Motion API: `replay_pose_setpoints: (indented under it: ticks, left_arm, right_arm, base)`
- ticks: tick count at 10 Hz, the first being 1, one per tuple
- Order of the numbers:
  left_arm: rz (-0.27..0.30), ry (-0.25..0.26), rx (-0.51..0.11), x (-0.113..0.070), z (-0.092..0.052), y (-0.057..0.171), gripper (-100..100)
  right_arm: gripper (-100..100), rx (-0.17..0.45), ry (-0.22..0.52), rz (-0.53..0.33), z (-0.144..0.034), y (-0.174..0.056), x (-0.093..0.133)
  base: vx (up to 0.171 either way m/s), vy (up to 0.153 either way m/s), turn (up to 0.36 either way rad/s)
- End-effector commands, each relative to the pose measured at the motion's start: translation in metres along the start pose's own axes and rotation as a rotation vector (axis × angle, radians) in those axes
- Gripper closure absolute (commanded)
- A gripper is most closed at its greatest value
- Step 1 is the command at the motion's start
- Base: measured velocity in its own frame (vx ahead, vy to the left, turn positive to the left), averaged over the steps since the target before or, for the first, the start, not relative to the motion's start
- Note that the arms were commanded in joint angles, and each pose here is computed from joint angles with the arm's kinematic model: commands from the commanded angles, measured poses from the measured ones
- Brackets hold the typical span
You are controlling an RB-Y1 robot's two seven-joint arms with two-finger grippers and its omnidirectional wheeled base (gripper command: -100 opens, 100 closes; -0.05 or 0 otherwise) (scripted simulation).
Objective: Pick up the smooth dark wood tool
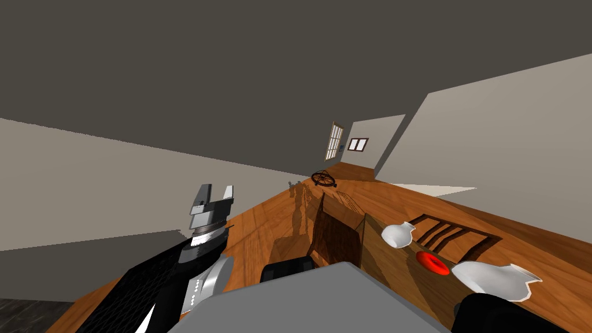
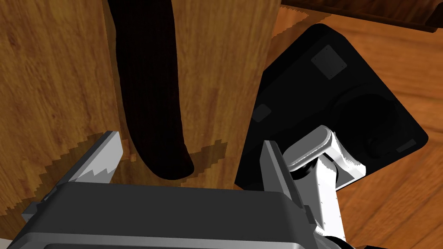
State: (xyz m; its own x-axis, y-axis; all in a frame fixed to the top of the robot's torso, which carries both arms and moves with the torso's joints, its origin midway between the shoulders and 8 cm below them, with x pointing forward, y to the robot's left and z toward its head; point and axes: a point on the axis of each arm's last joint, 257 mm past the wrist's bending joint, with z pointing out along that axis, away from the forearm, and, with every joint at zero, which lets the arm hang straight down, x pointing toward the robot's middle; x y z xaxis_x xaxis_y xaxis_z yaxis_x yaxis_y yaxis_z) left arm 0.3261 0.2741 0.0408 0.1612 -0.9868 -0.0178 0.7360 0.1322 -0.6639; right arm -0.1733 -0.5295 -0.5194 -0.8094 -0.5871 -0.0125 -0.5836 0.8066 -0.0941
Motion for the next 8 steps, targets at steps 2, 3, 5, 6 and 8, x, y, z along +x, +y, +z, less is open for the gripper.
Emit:
replay_pose_setpoints:
  ticks: [2, 3, 5, 6, 8]
  left_arm:
    - [0.000, 0.000, 0.000, 0.0000, 0.0000, 0.0000, 0]
    - [0.000, 0.000, 0.000, 0.0000, 0.0000, 0.0000, 0]
    - [0.000, 0.000, 0.000, 0.0000, 0.0000, 0.0000, 0]
    - [0.000, 0.000, 0.000, 0.0000, 0.0000, 0.0000, 0]
    - [0.000, 0.000, 0.000, 0.0000, 0.0000, 0.0000, 0]
  right_arm:
    - [-100, 0.000, 0.019, 0.002, 0.0007, 0.0018, 0.0072]
    - [-100, 0.000, 0.020, 0.002, 0.0007, 0.0019, 0.0075]
    - [-100, -0.001, 0.021, 0.002, 0.0008, 0.0021, 0.0080]
    - [-100, -0.001, 0.021, 0.002, 0.0008, 0.0021, 0.0080]
    - [-100, -0.001, 0.021, 0.002, 0.0008, 0.0021, 0.0080]
  base:
    - [-0.006, -0.007, 0.021]
    - [-0.017, -0.020, 0.061]
    - [-0.009, -0.010, 0.030]
    - [0.000, 0.000, 0.000]
    - [0.002, 0.002, -0.006]
